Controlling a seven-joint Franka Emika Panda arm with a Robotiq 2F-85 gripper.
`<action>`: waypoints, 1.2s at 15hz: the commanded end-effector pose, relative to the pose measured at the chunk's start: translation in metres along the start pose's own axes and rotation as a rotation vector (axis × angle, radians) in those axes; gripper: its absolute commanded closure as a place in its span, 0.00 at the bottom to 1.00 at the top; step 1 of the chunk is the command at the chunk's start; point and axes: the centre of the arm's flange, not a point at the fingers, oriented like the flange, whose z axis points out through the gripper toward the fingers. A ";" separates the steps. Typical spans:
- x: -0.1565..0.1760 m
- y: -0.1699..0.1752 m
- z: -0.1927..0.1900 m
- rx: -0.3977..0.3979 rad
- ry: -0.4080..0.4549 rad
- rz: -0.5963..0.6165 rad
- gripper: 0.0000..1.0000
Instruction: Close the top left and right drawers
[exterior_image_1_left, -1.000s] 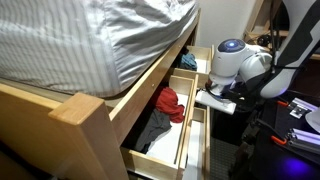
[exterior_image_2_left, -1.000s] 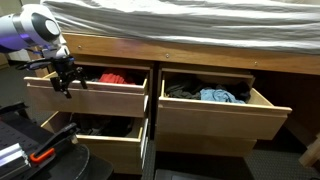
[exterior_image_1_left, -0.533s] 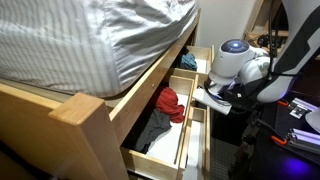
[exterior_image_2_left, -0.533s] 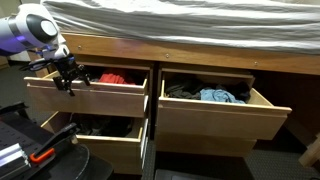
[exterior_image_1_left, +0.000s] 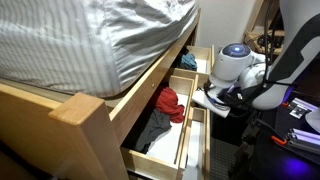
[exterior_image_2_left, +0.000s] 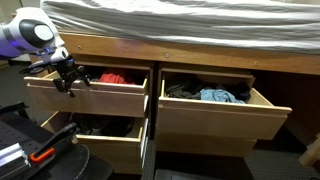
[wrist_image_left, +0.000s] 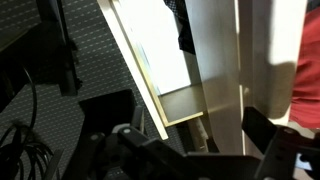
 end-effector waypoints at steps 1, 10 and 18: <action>0.009 0.004 -0.003 -0.102 -0.039 -0.036 0.00; 0.014 0.008 0.001 -0.243 -0.040 -0.123 0.00; -0.011 0.003 0.006 -0.031 -0.123 -0.060 0.00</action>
